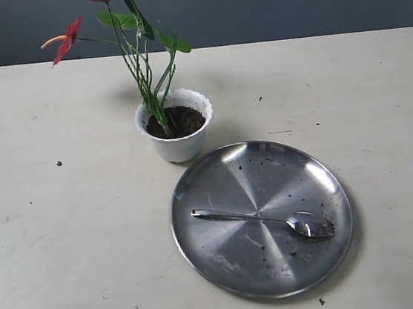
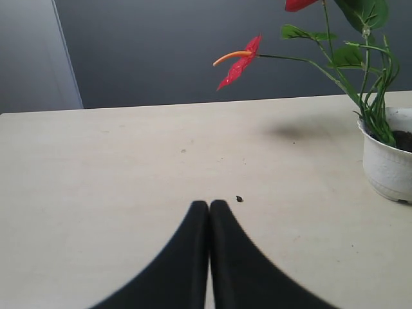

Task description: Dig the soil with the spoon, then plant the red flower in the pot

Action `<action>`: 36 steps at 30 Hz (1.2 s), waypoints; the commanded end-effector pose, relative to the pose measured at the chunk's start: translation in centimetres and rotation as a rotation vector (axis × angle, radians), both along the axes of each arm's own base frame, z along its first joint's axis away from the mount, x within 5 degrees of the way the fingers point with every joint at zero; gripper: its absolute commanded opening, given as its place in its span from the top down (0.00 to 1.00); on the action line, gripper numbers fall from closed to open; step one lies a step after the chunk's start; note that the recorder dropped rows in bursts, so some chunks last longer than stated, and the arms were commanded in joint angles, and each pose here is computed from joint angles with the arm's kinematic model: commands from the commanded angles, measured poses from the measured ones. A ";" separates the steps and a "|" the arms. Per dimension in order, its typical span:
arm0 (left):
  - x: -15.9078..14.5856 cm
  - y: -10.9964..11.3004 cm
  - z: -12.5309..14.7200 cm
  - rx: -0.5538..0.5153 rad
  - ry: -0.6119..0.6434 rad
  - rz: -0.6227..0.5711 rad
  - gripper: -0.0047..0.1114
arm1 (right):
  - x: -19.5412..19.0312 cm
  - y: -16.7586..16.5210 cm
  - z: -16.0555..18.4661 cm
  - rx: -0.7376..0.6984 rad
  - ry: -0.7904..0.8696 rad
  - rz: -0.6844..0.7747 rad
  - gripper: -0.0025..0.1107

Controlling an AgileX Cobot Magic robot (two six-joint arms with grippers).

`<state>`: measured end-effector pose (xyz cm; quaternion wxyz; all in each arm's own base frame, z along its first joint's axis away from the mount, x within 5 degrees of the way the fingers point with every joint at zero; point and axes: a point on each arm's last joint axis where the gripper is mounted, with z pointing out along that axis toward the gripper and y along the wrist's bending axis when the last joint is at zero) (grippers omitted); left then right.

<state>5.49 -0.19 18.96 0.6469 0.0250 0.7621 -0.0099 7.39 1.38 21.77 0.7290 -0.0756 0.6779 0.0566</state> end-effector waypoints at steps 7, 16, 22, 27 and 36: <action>0.0 0.0 0.1 -0.001 -0.006 -0.005 0.95 | -0.9 -0.6 -0.8 0.048 0.062 -0.065 0.98; 0.0 0.0 0.1 -0.003 -0.006 -0.005 0.95 | -2.1 -0.3 -3.3 -0.036 0.298 -0.022 0.98; 0.0 0.0 0.1 -0.002 -0.006 -0.005 0.95 | -2.1 -0.6 -3.4 -0.113 0.297 -0.039 0.98; 0.0 0.0 0.1 -0.002 -0.006 -0.005 0.95 | -2.1 -0.6 -3.5 -0.125 0.299 -0.042 0.98; 0.0 0.0 0.1 -0.002 -0.006 -0.005 0.95 | -2.1 -0.6 -3.4 -0.123 0.291 -0.042 0.98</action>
